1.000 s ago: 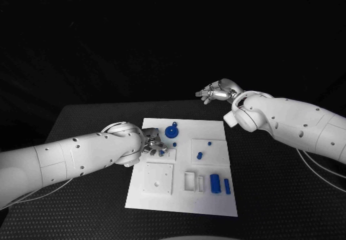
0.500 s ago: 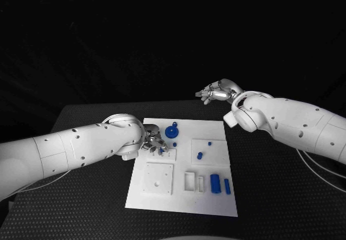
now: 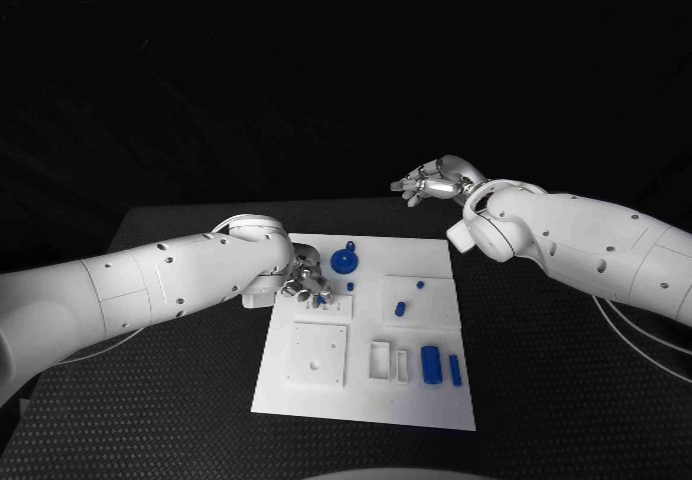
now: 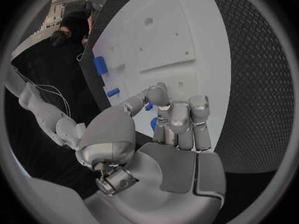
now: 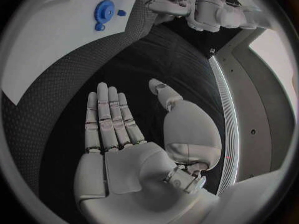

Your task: Assemble the parts on the task board

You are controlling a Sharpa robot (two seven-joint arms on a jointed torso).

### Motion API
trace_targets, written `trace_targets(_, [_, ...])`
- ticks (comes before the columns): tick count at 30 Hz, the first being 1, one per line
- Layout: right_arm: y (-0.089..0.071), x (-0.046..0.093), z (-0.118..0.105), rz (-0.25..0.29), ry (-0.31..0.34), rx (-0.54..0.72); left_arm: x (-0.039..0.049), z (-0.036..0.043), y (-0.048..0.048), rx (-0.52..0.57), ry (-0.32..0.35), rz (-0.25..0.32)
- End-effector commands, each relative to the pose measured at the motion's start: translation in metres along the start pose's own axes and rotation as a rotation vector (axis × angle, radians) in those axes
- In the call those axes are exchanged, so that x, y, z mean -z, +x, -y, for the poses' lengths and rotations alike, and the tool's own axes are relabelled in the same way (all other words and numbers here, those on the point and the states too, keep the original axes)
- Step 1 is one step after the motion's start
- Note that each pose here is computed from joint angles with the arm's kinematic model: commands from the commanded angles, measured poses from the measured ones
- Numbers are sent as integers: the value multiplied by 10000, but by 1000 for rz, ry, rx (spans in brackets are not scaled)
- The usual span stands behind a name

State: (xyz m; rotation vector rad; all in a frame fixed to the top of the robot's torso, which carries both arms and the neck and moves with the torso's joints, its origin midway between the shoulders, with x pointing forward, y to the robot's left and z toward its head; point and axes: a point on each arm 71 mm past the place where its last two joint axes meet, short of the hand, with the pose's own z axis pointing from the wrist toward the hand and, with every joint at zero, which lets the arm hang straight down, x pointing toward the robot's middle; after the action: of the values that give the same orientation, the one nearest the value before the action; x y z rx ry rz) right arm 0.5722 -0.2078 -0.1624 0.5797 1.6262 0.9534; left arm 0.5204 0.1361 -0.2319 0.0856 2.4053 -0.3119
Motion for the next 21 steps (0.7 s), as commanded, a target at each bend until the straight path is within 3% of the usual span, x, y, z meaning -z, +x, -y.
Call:
trace_targets(1, [18,-4,-4,-15,-4,1,-5,17,-20,-51,-43,9])
trace_targets(13, [27,-6,-9,-17,-5,1,-31,89,-37,-78,-56,35])
trace_targets(21, [23,-5,-6,-17,-4,1,-44,76,-48,-81,-63,35])
